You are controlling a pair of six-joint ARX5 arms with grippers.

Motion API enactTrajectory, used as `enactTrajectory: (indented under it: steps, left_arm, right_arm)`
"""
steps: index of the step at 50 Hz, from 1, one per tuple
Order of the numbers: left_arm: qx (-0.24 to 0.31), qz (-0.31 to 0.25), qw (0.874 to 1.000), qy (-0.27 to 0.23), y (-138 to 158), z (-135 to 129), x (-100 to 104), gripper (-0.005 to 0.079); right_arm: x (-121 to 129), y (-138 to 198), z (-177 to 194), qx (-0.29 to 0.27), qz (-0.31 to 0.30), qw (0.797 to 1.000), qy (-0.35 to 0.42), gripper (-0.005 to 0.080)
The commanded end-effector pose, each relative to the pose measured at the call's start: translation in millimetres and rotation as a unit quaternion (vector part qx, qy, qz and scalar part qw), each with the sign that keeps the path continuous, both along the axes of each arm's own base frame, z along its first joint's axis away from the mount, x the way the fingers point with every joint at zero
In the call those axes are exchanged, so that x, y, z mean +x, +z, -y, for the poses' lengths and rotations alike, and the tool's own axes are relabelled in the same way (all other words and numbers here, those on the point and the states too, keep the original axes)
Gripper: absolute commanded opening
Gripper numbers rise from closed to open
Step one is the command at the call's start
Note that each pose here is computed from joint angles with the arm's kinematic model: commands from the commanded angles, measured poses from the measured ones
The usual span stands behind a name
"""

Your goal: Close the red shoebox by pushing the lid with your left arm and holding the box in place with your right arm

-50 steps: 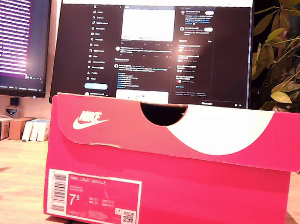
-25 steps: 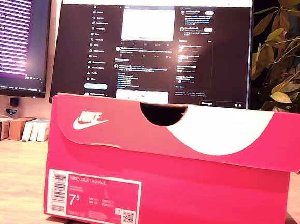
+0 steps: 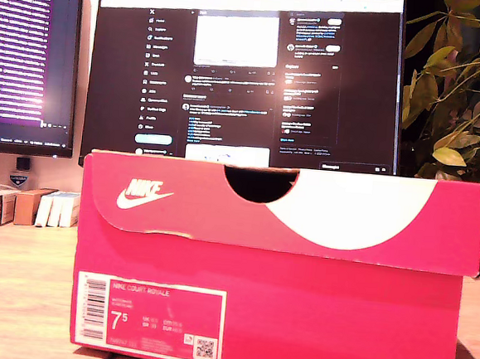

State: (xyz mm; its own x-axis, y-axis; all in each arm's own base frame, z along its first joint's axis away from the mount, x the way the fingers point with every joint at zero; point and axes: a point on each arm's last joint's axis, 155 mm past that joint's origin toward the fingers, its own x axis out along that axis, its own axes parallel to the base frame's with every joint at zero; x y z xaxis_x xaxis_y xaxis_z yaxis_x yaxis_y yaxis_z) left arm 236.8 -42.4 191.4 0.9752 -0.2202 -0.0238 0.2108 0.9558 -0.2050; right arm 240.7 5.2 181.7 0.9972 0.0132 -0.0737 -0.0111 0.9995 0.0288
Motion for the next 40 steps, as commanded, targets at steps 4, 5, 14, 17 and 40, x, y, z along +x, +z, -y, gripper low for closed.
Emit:
enactTrajectory:
  steps: [4, 5, 14, 17, 40]
  left_arm:
    - [0.008, -0.034, 0.999, 0.003, -35, -1, 5, -0.0019]
    - [0.008, -0.037, 0.999, 0.003, -38, -1, 5, -0.0019]
    - [0.033, -0.049, 0.998, 0.001, -53, -1, 6, -0.0019]
    - [0.04, -0.051, 0.998, 0.001, -55, -1, 6, -0.0019]
    - [0.056, -0.08, 0.995, 0.03, -85, -12, 9, -0.0019]
  right_arm:
    - [4, -29, 0, -0.005, -0.027, 1.0, 0.0, -0.0012]
    - [4, -34, 0, -0.005, -0.032, 0.999, -0.002, -0.0012]
    - [7, -60, 0, -0.01, -0.056, 0.998, -0.003, -0.0012]
    - [7, -59, 0, -0.01, -0.052, 0.999, -0.001, -0.0012]
    - [8, -59, 0, -0.004, -0.048, 0.999, -0.003, -0.0012]
